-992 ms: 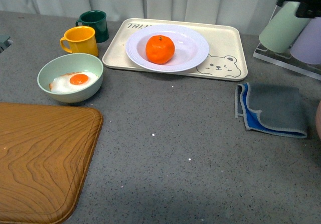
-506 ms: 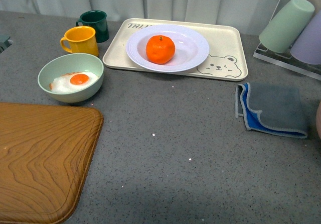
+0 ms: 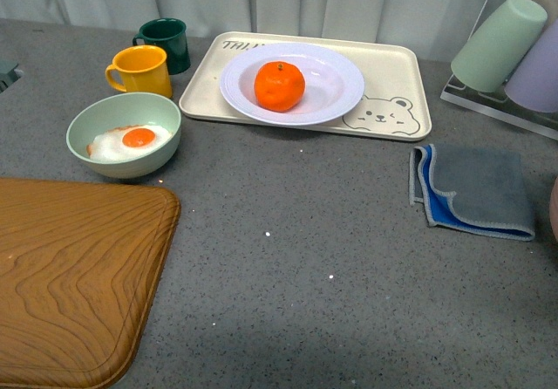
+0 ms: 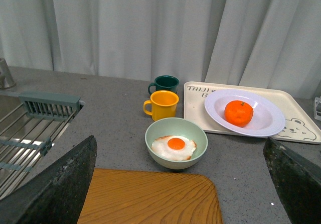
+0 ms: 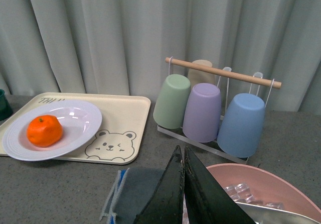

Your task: Place orange and plate with both arms

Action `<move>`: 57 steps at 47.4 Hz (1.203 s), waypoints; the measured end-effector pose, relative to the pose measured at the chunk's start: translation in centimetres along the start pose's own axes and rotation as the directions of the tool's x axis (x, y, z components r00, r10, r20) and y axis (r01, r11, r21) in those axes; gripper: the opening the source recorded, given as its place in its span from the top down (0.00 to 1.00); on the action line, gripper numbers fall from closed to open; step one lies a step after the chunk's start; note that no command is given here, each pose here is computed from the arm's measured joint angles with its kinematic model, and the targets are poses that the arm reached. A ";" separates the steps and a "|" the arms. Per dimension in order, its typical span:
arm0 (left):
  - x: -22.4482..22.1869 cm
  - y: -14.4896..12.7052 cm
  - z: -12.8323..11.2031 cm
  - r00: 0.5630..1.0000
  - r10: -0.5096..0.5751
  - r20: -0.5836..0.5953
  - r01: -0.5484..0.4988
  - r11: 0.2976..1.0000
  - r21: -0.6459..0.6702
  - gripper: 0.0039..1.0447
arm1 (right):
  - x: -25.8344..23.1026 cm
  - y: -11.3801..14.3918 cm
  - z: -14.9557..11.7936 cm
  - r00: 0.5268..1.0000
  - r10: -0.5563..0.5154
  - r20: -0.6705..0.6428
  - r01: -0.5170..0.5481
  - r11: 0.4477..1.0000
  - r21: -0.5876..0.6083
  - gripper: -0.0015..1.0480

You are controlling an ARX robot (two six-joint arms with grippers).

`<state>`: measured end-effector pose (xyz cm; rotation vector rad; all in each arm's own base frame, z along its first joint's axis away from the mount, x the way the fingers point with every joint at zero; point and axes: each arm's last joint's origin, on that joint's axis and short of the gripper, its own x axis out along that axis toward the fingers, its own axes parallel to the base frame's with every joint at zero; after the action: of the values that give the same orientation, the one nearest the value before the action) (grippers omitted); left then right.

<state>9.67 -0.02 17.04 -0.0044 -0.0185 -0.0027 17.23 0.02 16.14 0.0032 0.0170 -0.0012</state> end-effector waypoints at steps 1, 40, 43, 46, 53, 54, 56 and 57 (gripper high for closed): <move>0.0 0.0 0.0 1.000 0.000 0.000 0.000 1.000 0.000 0.06 | -0.3 0.0 0.0 1.000 0.001 0.001 -0.001 1.000 0.000 0.99; 0.0 0.0 0.0 1.000 0.000 0.000 0.000 1.000 0.000 0.06 | -4.9 0.0 0.6 1.000 0.002 0.022 -0.002 1.000 0.000 0.99; 0.0 0.0 0.0 1.000 0.000 0.000 0.000 1.000 0.000 0.06 | -5.0 0.0 0.6 1.000 0.001 0.023 -0.001 1.000 0.000 0.99; 0.0 0.0 0.0 1.000 0.000 0.000 0.000 1.000 0.000 0.06 | -5.2 0.0 0.6 1.000 0.002 0.024 -0.002 1.000 0.000 0.99; 0.0 0.0 0.0 1.000 0.000 0.000 0.000 1.000 0.000 0.06 | -5.5 0.0 0.6 1.000 0.002 0.025 -0.002 1.000 0.000 0.99; 0.0 0.0 0.0 1.000 0.000 0.000 0.000 1.000 0.000 0.06 | -5.6 0.0 0.6 1.000 0.002 0.025 -0.002 1.000 0.000 0.99; 0.0 0.0 0.0 1.000 0.000 0.000 0.000 1.000 0.000 0.06 | -5.7 0.0 0.6 1.000 0.002 0.025 -0.002 1.000 0.000 0.99; 0.0 0.0 0.0 1.000 0.000 0.000 0.000 1.000 0.000 0.06 | -5.8 0.0 0.6 1.000 0.002 0.025 -0.002 1.000 0.000 0.99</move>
<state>9.67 -0.02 17.04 -0.0044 -0.0185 -0.0027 11.48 0.02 16.85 0.0033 -0.0082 0.0004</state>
